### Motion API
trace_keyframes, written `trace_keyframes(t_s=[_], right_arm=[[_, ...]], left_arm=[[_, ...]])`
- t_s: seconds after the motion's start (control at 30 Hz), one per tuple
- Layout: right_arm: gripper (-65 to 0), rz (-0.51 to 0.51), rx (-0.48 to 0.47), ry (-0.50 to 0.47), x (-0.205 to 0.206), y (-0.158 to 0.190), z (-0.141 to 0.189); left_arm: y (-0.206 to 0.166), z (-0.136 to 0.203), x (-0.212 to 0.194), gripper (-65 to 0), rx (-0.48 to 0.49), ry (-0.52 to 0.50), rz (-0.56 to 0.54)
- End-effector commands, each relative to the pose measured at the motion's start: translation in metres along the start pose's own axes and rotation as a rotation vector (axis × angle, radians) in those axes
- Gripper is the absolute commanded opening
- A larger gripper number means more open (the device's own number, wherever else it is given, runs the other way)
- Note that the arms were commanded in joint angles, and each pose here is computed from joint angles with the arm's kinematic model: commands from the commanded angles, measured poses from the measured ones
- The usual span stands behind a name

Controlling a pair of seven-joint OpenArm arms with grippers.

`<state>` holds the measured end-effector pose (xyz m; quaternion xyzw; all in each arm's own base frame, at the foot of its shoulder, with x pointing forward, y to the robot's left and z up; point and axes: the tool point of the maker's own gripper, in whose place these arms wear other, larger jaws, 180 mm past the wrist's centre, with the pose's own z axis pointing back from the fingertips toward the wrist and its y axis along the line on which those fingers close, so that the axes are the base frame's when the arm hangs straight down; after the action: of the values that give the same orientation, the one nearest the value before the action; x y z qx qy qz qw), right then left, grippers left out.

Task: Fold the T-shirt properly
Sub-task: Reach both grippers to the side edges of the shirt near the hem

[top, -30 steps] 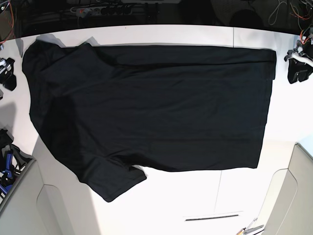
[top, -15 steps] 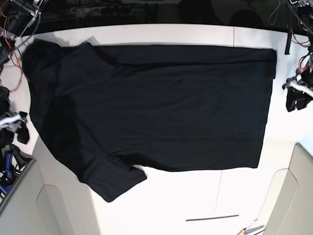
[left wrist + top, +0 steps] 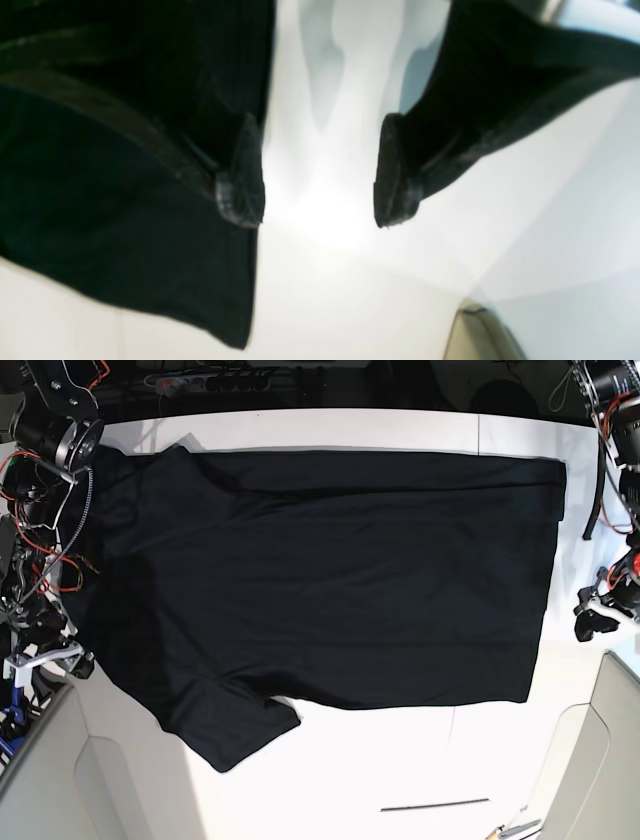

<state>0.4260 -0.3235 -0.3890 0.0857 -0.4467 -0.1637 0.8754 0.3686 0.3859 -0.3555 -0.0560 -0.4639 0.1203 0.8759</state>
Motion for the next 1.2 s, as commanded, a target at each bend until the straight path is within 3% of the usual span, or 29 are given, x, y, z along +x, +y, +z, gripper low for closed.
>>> trace_keyframes(t_s=[0.0, 0.17, 0.43, 0.8, 1.0, 1.17], right_arm=[[-27.0, 0.006, -0.012, -0.061, 0.026, -0.005, 0.003], [-27.0, -0.008, -0.046, -0.021, 0.008, -0.021, 0.001], [-27.0, -0.058, -0.022, -0.045, 0.008, -0.019, 0.0], [-27.0, -0.024, 0.089, -0.03, -0.009, 0.033, -0.017], [-27.0, 0.067, 0.153, -0.005, -0.018, 0.061, -0.023], [-27.0, 0.075, 0.147, -0.009, -0.015, 0.062, -0.023]], left_arm=[[0.003, -0.002, 0.026, -27.2, -0.001, -0.06, 0.007], [0.002, -0.032, 0.014, -27.2, -0.003, -0.016, 0.077], [-0.027, -0.057, -0.006, -27.2, -0.044, 0.018, 0.1], [-0.072, -0.075, -0.02, -27.2, -0.109, 0.025, 0.113], [-0.074, -0.076, -0.024, -27.5, -0.109, 0.043, 0.104], [-0.074, -0.076, -0.025, -29.8, -0.11, 0.047, 0.104]])
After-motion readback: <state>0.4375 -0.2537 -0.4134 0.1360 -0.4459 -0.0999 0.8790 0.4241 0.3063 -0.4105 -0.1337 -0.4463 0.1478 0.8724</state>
